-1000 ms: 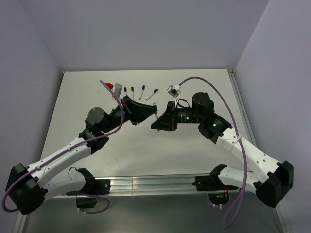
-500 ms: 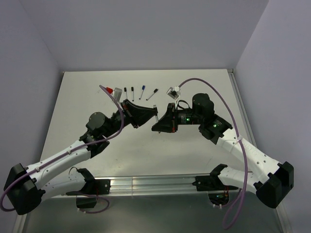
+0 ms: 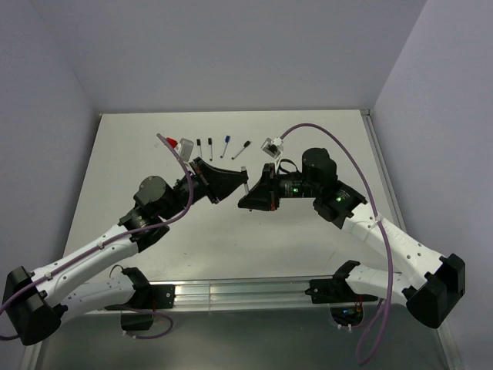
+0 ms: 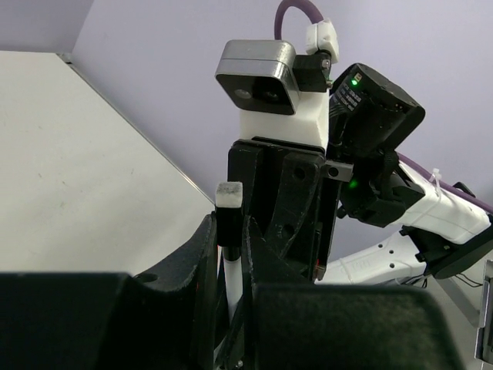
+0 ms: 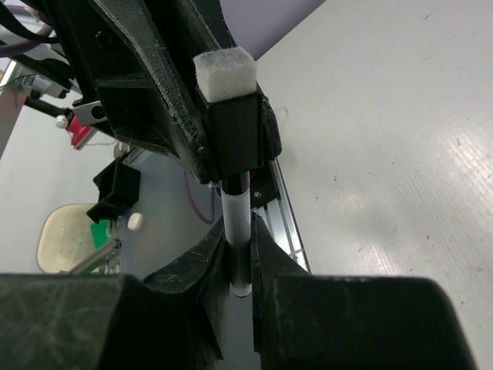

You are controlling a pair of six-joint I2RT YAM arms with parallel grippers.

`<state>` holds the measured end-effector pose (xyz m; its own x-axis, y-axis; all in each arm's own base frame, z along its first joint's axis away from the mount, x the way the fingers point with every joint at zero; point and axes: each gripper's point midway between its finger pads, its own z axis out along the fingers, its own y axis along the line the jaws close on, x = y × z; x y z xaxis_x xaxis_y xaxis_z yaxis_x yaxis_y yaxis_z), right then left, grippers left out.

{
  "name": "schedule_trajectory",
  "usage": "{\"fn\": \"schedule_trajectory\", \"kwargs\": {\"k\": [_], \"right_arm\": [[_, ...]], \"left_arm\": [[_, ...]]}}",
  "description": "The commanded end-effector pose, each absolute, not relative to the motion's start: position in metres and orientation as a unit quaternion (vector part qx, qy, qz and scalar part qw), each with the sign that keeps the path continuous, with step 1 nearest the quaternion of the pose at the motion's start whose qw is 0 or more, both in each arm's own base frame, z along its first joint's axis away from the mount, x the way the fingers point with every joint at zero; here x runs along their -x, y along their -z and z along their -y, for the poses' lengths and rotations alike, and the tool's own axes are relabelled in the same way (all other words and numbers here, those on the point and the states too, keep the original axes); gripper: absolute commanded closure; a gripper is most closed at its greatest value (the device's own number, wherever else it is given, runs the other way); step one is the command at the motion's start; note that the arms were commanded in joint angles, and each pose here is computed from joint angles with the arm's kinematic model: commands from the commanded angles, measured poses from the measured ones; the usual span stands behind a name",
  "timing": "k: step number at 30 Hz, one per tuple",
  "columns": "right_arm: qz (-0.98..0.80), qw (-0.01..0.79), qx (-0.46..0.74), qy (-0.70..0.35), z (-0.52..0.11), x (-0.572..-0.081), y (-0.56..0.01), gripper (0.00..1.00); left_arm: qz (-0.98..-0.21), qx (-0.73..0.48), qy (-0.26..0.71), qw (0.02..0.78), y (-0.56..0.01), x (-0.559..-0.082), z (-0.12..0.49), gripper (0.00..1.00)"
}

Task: Insert the pens into the pen caps
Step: Press the pen cap onto the pen.

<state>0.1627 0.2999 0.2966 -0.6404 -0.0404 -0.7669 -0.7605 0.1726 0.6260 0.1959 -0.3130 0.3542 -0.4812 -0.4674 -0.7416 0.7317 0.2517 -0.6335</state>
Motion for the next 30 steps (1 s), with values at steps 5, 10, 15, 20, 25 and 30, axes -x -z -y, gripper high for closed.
{"fn": "schedule_trajectory", "kwargs": {"k": [5,10,15,20,25,30], "right_arm": [[-0.626,0.447,0.289,-0.57,-0.303,-0.183,-0.371,1.0],[-0.625,0.45,0.288,-0.569,-0.302,-0.182,-0.372,1.0],[-0.622,0.454,0.292,-0.567,-0.3,-0.179,-0.375,1.0],[-0.623,0.452,0.296,-0.566,-0.301,-0.177,-0.374,1.0],[-0.625,0.443,0.307,-0.565,-0.306,-0.171,-0.37,1.0],[-0.626,0.431,0.32,-0.566,-0.314,-0.162,-0.366,1.0]], "left_arm": [[-0.66,-0.18,0.575,0.449,-0.334,-0.17,0.321,0.76],[-0.652,-0.189,0.574,0.458,-0.341,-0.167,0.317,0.57],[-0.644,-0.186,0.567,0.478,-0.352,-0.169,0.31,0.45],[-0.631,-0.152,0.555,0.52,-0.373,-0.184,0.288,0.41],[-0.612,-0.118,0.544,0.562,-0.401,-0.203,0.262,0.36],[-0.592,-0.125,0.548,0.578,-0.423,-0.208,0.255,0.31]]}}
